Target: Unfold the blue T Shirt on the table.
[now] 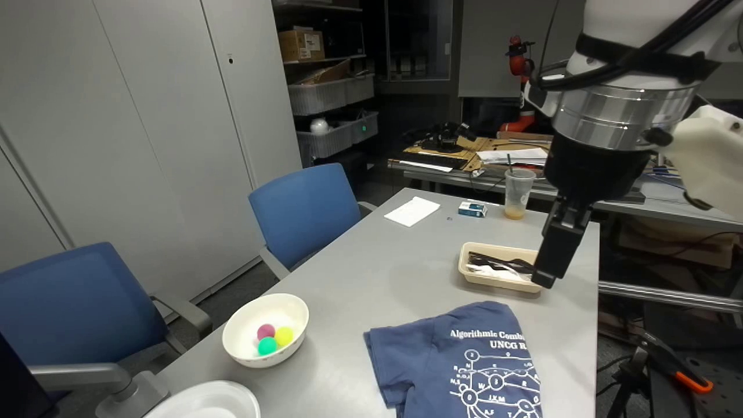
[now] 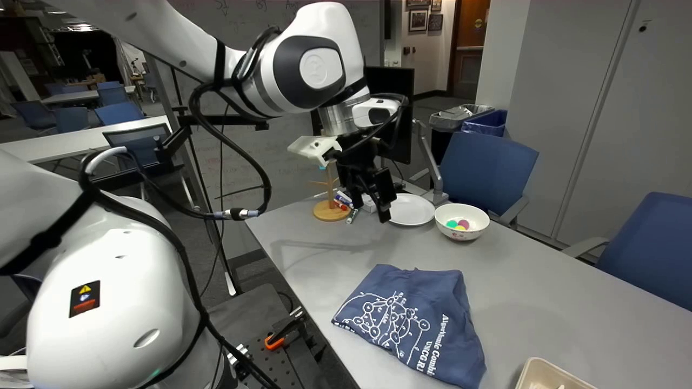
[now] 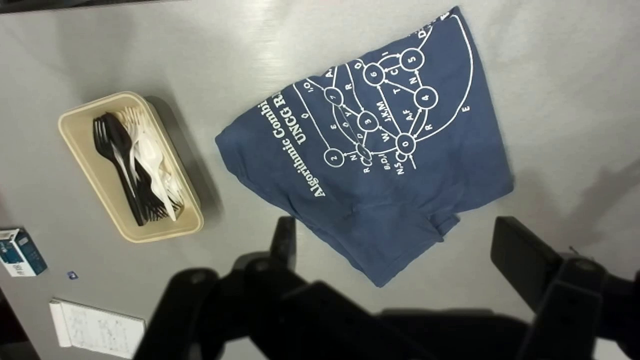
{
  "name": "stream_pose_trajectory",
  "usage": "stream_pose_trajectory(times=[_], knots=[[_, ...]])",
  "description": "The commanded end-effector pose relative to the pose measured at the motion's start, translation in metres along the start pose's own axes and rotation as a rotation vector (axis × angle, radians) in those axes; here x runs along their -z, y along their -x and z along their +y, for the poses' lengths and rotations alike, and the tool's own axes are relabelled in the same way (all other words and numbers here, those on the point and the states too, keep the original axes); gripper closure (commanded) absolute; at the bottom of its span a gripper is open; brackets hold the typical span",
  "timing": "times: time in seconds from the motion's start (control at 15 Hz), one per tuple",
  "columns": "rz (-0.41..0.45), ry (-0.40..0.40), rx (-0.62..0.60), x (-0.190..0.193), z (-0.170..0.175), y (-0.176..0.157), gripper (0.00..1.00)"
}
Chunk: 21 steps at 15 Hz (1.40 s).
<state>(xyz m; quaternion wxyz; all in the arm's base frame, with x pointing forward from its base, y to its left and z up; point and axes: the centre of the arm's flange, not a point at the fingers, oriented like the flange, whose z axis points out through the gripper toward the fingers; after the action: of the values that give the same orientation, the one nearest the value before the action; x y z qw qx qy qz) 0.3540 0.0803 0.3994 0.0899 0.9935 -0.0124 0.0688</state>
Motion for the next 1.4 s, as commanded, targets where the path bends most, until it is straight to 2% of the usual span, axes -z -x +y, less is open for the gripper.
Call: stream_pose_trajectory(times=[0.0,0.27,0.33,0.4,0.47,0.67,1.13,1.33], knots=[[-0.020,-0.035,-0.013,0.001,-0.002,0.001,0.00],[-0.041,-0.061,-0.031,0.001,-0.003,0.002,0.00],[-0.066,-0.060,-0.050,0.000,-0.020,-0.072,0.00],[-0.081,-0.066,-0.054,0.001,-0.022,-0.077,0.00],[-0.016,-0.043,-0.031,0.003,-0.005,-0.017,0.00],[-0.051,-0.060,-0.036,-0.001,-0.015,-0.050,0.00],[-0.068,-0.063,-0.035,-0.007,-0.017,-0.057,0.00],[-0.083,-0.033,-0.038,-0.034,-0.029,-0.082,0.00]])
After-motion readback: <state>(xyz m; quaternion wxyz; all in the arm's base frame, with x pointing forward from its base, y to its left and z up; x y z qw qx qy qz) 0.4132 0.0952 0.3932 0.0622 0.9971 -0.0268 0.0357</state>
